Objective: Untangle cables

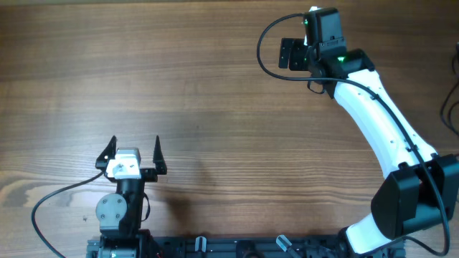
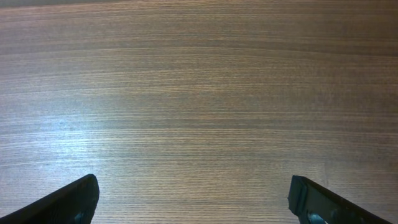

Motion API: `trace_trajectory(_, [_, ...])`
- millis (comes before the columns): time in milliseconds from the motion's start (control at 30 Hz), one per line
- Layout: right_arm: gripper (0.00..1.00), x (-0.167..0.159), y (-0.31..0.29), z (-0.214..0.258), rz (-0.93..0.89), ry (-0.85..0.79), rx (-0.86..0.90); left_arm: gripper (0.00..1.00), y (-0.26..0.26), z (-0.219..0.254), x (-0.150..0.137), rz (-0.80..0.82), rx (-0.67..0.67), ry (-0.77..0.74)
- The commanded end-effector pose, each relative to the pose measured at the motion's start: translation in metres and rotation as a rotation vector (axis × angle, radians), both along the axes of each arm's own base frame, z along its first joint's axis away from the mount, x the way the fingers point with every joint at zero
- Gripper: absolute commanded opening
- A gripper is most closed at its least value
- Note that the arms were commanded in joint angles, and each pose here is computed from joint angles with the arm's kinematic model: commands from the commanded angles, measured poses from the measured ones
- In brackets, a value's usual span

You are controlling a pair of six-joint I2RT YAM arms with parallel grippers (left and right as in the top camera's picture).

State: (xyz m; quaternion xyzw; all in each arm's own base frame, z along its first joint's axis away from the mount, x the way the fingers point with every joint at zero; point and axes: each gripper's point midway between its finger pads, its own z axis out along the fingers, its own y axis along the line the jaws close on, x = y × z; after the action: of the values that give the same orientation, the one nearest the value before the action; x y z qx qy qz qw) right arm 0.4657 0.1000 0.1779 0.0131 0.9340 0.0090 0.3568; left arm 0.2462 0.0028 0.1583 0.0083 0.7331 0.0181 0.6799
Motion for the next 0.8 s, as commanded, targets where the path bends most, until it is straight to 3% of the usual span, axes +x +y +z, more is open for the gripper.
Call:
trace_trajectory(0, [1.00,-0.001,-0.003,0.003,0.019,-0.011,-0.050,1.00,0.000,-0.002,0.000,-0.003,0.018,0.000])
trace_trajectory(200, [1.00,0.000,-0.026,0.029,-0.057,-0.087,-0.107,1.00,0.000,-0.002,0.000,-0.003,0.018,0.000])
trace_trajectory(333, [1.00,-0.004,-0.048,0.032,-0.076,-0.146,-0.028,1.00,0.000,-0.002,0.000,-0.003,0.018,0.000])
trace_trajectory(767, [1.00,-0.092,-0.069,0.031,-0.122,-0.473,0.117,1.00,0.000,-0.002,0.000,-0.003,0.018,0.000])
